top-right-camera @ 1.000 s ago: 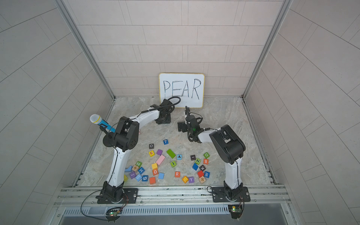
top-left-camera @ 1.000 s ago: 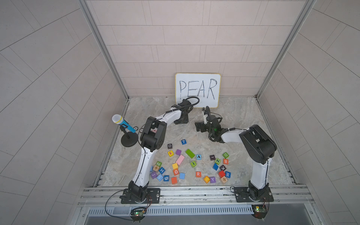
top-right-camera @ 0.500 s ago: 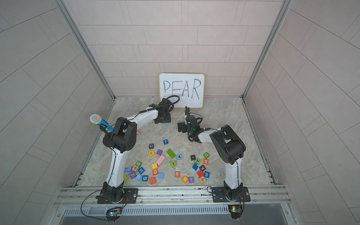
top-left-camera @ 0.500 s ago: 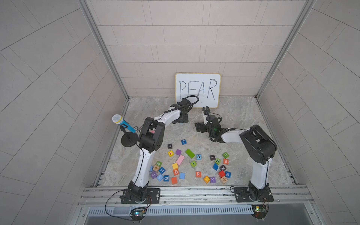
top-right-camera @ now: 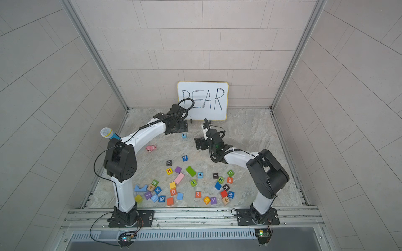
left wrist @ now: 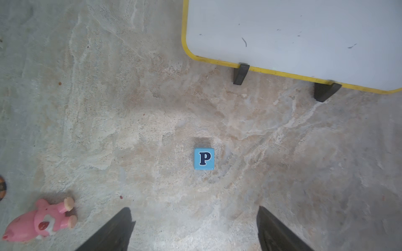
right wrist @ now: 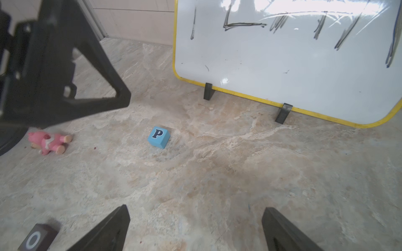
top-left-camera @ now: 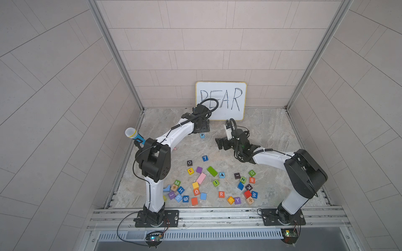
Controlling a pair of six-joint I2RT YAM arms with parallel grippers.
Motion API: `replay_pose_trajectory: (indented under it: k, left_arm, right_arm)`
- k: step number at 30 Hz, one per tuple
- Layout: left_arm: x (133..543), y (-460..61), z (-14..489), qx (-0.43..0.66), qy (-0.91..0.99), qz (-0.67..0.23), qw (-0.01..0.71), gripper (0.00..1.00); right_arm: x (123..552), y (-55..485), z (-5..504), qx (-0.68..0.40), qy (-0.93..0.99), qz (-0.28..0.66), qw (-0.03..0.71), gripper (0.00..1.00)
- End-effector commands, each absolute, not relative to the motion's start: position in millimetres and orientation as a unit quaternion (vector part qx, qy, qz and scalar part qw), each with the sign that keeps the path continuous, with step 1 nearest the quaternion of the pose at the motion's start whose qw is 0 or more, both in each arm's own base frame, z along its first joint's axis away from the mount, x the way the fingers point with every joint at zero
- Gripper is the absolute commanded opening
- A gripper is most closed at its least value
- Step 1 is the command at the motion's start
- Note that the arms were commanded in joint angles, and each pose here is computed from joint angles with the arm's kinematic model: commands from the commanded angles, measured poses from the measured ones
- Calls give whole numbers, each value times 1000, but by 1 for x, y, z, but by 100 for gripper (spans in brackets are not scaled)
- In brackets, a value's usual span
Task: Spell the uppercase word “pear” with letter blocks
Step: Place the letter block at the center of the board, then adjust the letter block at the center of the board.
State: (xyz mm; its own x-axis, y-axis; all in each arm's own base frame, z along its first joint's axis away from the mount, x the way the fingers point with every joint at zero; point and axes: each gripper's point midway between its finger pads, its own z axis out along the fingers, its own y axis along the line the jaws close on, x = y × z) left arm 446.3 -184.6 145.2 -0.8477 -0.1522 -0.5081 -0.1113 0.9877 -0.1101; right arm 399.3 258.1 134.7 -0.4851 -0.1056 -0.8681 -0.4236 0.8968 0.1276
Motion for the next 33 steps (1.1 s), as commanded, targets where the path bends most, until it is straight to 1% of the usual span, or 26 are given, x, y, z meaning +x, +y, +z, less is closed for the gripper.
replay_pose_trajectory:
  k: [1, 3, 5, 6, 13, 17, 22, 25, 29, 33]
  left_arm:
    - [420, -172, 155, -71, 966, -39, 245, 94]
    - [406, -158, 159, -77, 967, -26, 240, 95]
    - [392, -137, 163, -88, 968, -8, 234, 99]
    - [387, -128, 165, -95, 968, -5, 233, 100]
    - [364, -67, 168, -180, 953, -35, 241, 100]
    - [356, -36, 167, -218, 947, -30, 235, 100]
    - [350, -15, 161, -240, 946, -20, 217, 100]
    - [349, -13, 158, -244, 947, -27, 208, 100]
    - [348, -15, 152, -243, 949, -32, 199, 100]
    - [347, -15, 146, -248, 948, -38, 197, 100]
  right_arm:
    - [366, 267, 132, -210, 850, 148, 460, 100]
    - [346, 278, 132, -238, 846, 151, 452, 100]
    - [324, 293, 131, -267, 841, 158, 444, 100]
    - [315, 299, 131, -278, 838, 162, 441, 100]
    - [251, 375, 134, -380, 797, 183, 432, 100]
    - [221, 420, 131, -440, 769, 187, 424, 100]
    - [180, 475, 111, -526, 726, 193, 400, 100]
    - [172, 486, 96, -551, 718, 176, 388, 100]
    - [170, 484, 76, -565, 718, 160, 373, 100]
    - [169, 488, 68, -571, 718, 161, 365, 100]
